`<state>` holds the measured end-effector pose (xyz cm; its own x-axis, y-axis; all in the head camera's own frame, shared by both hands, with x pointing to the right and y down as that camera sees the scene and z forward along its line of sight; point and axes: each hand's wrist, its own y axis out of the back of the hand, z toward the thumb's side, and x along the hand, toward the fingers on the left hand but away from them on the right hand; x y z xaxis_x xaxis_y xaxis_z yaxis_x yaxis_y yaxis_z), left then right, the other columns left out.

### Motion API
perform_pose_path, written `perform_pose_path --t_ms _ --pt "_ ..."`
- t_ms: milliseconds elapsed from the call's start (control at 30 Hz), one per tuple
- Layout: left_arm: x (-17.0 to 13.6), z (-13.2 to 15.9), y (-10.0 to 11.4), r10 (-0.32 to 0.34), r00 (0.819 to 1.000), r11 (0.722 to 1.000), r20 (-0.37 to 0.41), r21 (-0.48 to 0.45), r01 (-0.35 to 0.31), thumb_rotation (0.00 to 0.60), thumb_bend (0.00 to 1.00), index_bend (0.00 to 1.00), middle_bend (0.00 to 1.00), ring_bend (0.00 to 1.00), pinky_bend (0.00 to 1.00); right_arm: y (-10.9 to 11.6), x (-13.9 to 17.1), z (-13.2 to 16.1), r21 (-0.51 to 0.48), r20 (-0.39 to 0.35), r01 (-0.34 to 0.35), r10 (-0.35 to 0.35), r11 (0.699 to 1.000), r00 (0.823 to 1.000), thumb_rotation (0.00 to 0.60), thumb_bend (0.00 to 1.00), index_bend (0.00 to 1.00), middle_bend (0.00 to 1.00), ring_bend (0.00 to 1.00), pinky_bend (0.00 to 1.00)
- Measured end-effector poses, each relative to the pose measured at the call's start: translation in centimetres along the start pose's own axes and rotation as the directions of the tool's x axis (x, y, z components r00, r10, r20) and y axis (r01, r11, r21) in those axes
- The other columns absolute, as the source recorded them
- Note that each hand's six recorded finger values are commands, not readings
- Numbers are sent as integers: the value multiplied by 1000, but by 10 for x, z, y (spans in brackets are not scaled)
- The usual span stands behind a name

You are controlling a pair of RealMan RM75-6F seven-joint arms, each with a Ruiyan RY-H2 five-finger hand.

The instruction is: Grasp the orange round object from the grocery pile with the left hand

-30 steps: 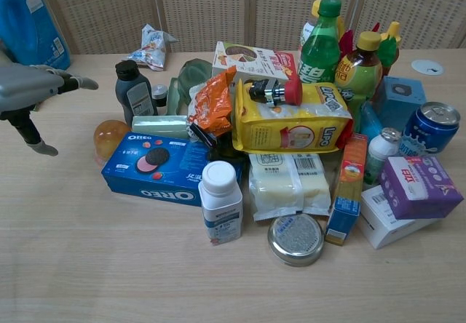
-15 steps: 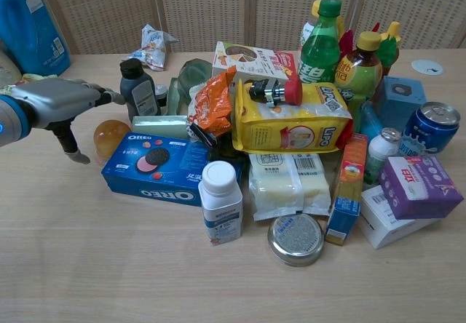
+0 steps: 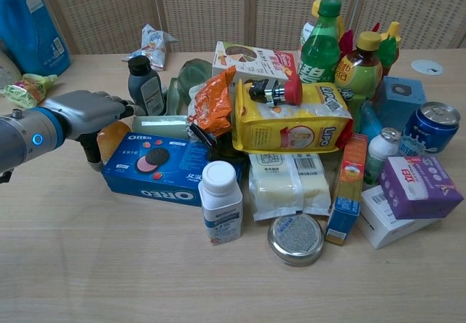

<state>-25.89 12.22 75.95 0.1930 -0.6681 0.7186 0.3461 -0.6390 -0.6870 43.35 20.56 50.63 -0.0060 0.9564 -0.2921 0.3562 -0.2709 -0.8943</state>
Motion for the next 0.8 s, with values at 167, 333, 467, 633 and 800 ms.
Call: perform_pose_path --t_ms 167,333,467,633,800 --pt "3 1 -1 -2 1000 1000 -13 -12 2 600 0 143 0 0 83 1 0 0 -3 1 1 -1 1000 1000 600 0 0 0 0 0" --pt "5 -1 0 22 999 1000 -38 -2 -22 600 1 336 228 224 463 1 0 0 -3 -1 3 -3 1000 1000 600 0 0 0 0 0" --pt "5 -1 0 36 998 999 -52 -4 -36 600 19 606 542 517 693 1 0 0 -4 -1 6 -6 1000 1000 600 0 0 0 0 0" --pt "2 -4 5 50 997 999 -59 -9 -50 600 28 718 675 640 771 1 0 1 -4 -2 7 -7 1000 1000 600 0 0 0 0 0" --pt "-4 -9 18 77 995 997 -64 -23 -79 600 28 723 680 645 771 2 0 1 -6 -2 10 -10 1000 1000 600 0 0 0 0 0"
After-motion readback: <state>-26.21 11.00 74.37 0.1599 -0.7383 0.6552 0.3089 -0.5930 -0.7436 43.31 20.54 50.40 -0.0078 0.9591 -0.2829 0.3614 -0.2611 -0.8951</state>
